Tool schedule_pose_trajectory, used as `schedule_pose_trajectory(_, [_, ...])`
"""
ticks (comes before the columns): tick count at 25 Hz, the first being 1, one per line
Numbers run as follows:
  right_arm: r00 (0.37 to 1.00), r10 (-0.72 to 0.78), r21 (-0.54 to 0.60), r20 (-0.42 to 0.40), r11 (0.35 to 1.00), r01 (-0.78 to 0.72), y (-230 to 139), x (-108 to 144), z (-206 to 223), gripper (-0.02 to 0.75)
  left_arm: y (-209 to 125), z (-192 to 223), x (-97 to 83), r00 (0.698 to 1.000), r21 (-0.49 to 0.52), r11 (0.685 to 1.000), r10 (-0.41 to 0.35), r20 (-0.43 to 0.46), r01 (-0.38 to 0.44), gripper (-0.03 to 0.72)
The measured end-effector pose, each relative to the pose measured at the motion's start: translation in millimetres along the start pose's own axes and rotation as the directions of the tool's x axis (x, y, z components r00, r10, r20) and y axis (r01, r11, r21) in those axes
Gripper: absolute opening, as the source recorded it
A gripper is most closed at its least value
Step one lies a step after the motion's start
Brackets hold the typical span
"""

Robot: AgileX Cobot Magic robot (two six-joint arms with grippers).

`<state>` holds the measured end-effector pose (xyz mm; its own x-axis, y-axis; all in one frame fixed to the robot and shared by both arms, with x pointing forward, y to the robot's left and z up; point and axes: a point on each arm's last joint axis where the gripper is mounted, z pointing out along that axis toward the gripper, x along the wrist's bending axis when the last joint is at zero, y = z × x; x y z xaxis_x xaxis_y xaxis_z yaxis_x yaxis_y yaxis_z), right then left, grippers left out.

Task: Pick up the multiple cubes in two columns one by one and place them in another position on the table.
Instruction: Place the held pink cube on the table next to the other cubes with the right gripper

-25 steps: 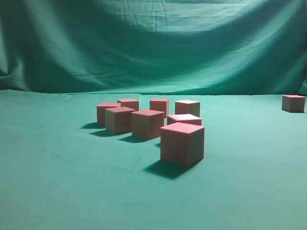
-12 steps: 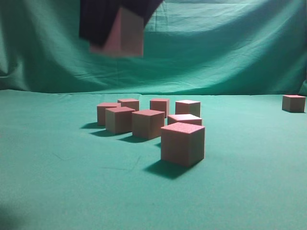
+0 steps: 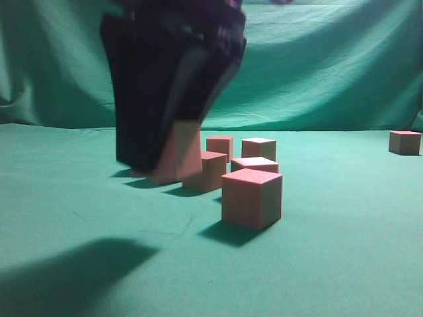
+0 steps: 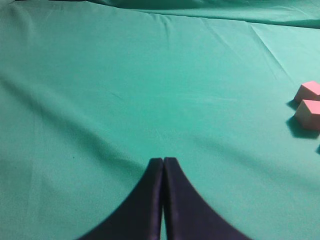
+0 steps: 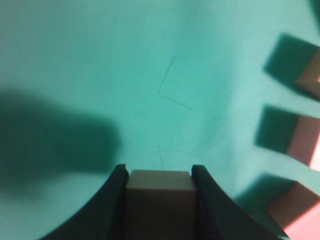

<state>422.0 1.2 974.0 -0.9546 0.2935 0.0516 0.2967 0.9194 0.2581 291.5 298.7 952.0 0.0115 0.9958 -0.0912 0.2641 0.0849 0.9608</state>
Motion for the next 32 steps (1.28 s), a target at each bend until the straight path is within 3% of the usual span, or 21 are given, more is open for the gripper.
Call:
schedule_pose_trajectory(8, [0.998,-0.049,-0.034,0.032,0.998,0.050,5.7,-5.3,14.8,0.250,0.0,0.0,0.0,1.000,0.000,1.000,0.000,0.000,0.000,0.000])
schedule_pose_trajectory(26, [0.994,-0.105,0.042,0.023,0.994,0.104,1.4,-8.5,37.1,0.250,0.0,0.0,0.0,1.000,0.000,1.000,0.000,0.000,0.000,0.000])
schedule_pose_trajectory(28, [0.994,-0.105,0.058,0.015,0.993,0.104,0.8,-8.3,38.2,0.326,0.0,0.0,0.0,1.000,0.000,1.000,0.000,0.000,0.000,0.000])
schedule_pose_trajectory(32, [0.994,-0.110,0.075,0.000,0.991,0.109,11.2,-8.9,26.1,0.555,0.0,0.0,0.0,1.000,0.000,1.000,0.000,0.000,0.000,0.000])
